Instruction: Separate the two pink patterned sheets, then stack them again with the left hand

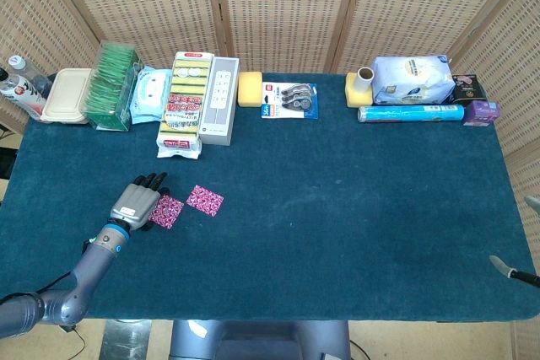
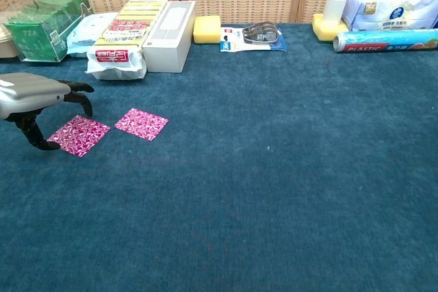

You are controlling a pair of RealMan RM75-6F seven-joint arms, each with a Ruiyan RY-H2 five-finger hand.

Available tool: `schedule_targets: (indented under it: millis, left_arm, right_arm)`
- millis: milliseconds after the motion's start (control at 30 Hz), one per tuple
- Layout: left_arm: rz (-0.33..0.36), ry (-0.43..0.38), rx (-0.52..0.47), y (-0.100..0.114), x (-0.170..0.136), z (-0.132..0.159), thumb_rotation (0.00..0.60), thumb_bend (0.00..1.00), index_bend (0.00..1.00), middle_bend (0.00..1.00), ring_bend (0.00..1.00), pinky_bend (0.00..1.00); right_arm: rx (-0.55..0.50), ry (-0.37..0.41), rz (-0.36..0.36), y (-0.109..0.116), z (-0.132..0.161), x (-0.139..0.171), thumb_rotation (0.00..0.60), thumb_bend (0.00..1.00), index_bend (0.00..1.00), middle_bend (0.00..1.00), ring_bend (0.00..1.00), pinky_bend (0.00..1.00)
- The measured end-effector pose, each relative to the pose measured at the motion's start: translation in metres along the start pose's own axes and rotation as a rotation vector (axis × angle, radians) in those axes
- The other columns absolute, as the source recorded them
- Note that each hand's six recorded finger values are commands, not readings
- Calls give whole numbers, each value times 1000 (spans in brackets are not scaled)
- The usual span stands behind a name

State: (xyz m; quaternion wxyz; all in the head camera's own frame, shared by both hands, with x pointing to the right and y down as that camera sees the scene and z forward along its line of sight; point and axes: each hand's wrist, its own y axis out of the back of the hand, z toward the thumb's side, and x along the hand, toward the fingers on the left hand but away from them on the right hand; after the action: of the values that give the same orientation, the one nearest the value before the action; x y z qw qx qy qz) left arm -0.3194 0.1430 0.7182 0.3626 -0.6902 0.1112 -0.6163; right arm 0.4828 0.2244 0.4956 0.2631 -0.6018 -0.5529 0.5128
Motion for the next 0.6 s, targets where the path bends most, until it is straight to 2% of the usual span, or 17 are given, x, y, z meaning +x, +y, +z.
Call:
schedule_targets:
  millis: [600]
  left_arm:
    - [-32,-7,-11,-5,-7,5,600,250,218,0,0,101]
  right_arm:
    - [-2,2,-3,1,0,0,600,0,115,0,0,22]
